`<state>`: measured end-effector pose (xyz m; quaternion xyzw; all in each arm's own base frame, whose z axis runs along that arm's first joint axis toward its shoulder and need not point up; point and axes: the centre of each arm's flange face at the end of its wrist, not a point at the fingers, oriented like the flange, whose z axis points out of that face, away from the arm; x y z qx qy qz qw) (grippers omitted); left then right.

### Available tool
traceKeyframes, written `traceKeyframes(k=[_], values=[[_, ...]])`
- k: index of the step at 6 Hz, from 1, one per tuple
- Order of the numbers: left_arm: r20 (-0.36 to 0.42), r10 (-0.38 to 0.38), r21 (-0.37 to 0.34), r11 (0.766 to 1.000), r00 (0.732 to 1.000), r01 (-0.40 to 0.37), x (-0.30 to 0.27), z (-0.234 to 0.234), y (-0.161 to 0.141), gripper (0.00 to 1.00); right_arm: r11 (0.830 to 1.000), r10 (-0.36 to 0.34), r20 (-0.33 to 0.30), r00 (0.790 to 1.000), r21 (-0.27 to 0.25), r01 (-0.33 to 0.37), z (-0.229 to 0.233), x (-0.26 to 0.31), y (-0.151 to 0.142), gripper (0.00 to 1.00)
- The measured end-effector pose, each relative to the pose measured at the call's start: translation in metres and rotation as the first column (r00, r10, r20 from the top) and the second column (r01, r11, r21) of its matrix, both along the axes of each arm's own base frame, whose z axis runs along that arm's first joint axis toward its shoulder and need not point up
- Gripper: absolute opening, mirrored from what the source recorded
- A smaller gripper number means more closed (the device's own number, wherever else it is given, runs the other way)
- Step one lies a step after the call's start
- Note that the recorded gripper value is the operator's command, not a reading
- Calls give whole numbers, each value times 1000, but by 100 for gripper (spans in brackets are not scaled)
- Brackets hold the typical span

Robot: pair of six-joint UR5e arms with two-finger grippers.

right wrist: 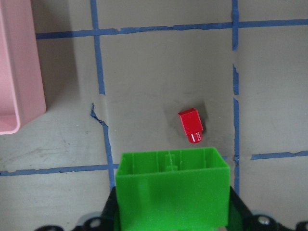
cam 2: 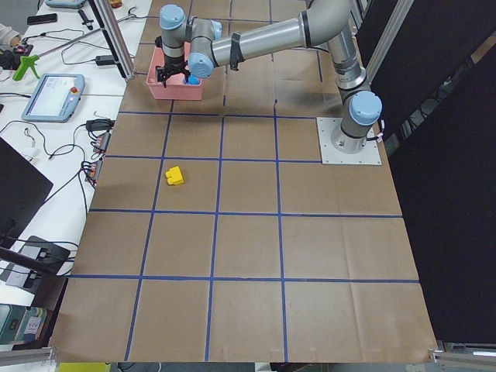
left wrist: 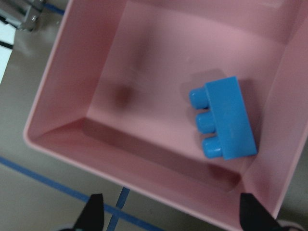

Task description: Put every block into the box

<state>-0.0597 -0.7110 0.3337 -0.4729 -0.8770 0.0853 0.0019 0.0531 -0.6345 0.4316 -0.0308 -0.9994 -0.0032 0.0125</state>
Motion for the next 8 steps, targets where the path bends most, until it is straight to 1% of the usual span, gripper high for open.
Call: traceKeyframes(k=[1, 2, 3, 4, 5, 6, 7, 8], values=[[-4, 97, 30, 995, 995, -97, 72, -4, 2, 99, 1000, -20, 12, 1000, -10, 20, -6, 35, -5, 50], [5, 156, 55, 986, 988, -156, 127, -18, 6, 99, 999, -28, 22, 999, -30, 28, -16, 87, -18, 49], [24, 174, 49, 983, 984, -175, 167, -38, 5, 99, 999, -19, 29, 999, -46, 21, -31, 146, -36, 50], [45, 150, 5, 989, 988, -151, 197, -62, -3, 99, 998, 1, 35, 999, -60, 1, -59, 200, -55, 53], [67, 121, -24, 992, 990, -120, 217, -84, -8, 99, 997, 25, 41, 999, -81, -21, -102, 240, -73, 56], [97, 116, -13, 993, 988, -115, 231, -105, -9, 99, 993, 47, 48, 998, -107, -42, -142, 267, -85, 99], [126, 115, 18, 993, 985, -118, 238, -124, -9, 99, 991, 61, 51, 997, -120, -55, -163, 280, -88, 100], [133, 110, 47, 992, 985, -117, 239, -141, -6, 99, 991, 66, 51, 997, -123, -59, -170, 284, -89, 100]])
